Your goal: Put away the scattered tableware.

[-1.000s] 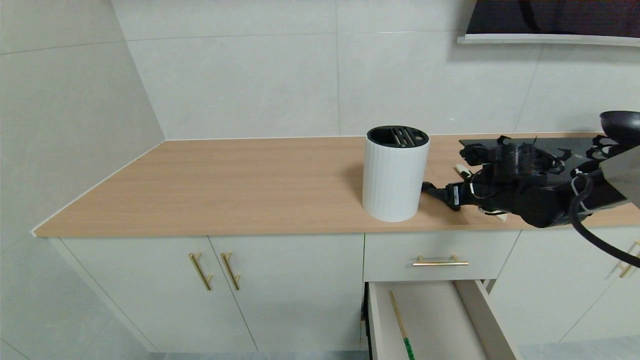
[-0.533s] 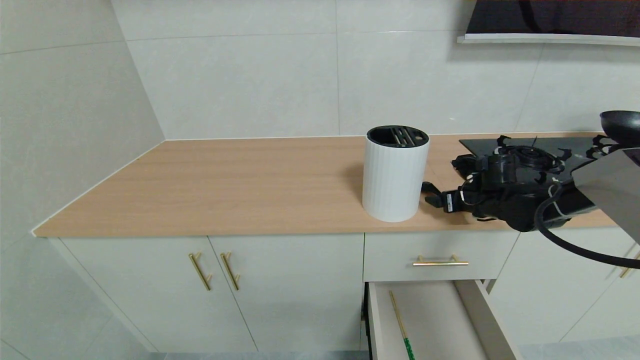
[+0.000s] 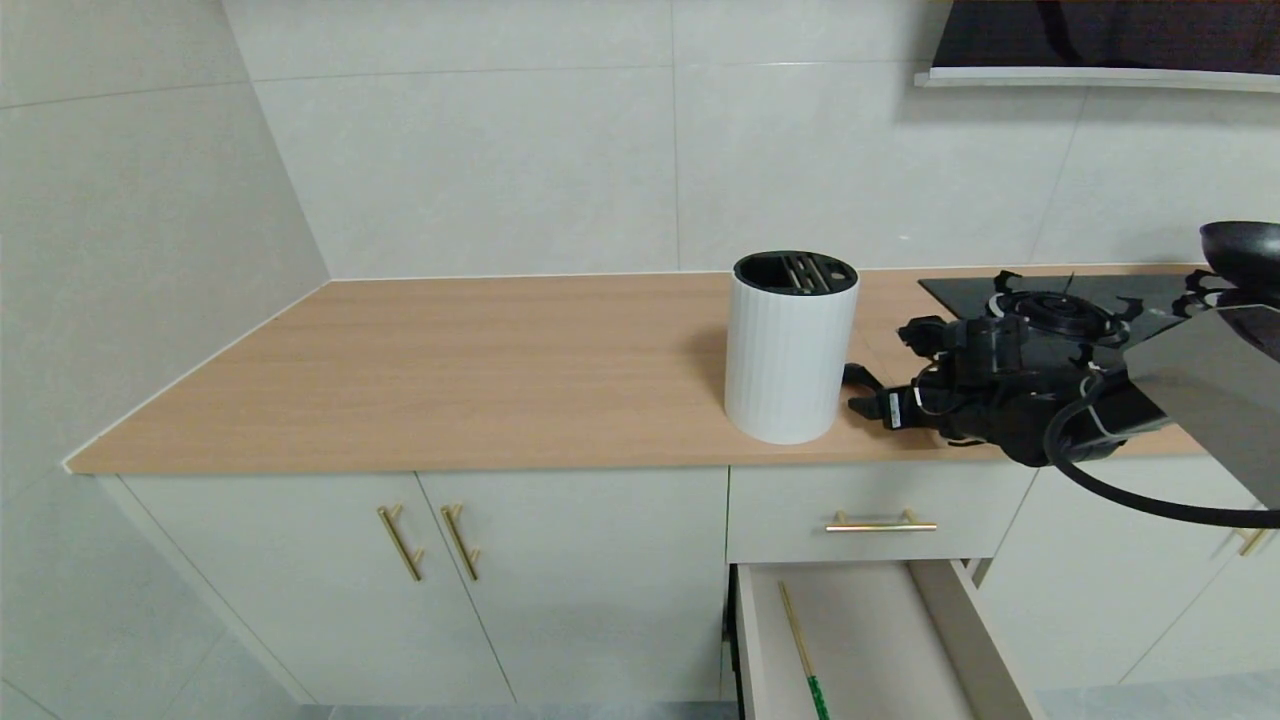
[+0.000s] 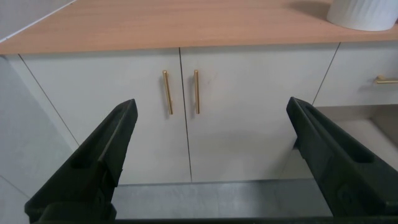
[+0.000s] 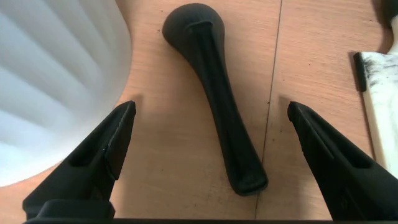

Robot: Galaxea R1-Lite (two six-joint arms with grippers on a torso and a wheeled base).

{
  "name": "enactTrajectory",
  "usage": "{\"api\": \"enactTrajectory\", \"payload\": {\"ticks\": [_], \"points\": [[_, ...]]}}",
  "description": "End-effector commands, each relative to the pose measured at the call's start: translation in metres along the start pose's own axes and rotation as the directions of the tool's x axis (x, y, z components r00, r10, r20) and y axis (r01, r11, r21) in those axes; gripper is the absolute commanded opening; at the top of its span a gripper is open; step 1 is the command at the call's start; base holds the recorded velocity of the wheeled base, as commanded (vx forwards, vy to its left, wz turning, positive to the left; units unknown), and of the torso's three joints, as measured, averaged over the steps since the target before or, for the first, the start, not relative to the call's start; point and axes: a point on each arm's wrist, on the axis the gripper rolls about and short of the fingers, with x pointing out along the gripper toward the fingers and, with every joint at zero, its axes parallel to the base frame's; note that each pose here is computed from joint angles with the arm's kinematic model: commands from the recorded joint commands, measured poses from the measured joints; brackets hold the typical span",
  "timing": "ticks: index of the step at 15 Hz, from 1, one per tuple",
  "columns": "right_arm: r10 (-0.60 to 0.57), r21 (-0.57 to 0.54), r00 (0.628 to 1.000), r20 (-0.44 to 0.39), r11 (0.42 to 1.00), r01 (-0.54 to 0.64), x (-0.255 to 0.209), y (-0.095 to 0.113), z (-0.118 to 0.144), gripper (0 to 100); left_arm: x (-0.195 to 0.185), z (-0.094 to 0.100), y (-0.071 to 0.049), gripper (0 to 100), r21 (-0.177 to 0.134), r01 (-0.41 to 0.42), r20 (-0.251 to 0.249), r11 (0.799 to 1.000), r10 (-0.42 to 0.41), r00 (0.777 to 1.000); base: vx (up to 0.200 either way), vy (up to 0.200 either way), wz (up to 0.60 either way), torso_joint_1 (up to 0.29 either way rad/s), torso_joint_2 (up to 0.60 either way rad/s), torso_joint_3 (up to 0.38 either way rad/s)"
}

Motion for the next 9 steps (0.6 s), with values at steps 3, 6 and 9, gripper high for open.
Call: {"api": "enactTrajectory", "payload": {"ticks": [3, 6, 9], "points": [[-0.005, 0.002, 1.0, 0.004, 1.0, 0.005, 0.002, -0.0029, 0.0007, 100, 0.0001, 0.0, 0.0, 100, 0.0, 0.001, -0.002, 1.0, -0.001, 1.0, 0.0, 0.0, 0.0, 0.0, 0.0, 0.0], [-0.008, 0.003, 1.0, 0.003, 1.0, 0.008, 0.0036, -0.0044, -0.0005, 100, 0.0001, 0.0, 0.0, 100, 0.0, 0.0, -0.002, 1.0, 0.0, 1.0, 0.0, 0.0, 0.0, 0.0, 0.0, 0.0], [-0.024, 0.005, 1.0, 0.0, 1.0, 0.024, 0.0083, -0.0049, -0.0031, 0, 0.0001, 0.0, 0.0, 100, 0.0, 0.0, -0.002, 1.0, 0.0, 1.0, 0.0, 0.0, 0.0, 0.0, 0.0, 0.0]]}}
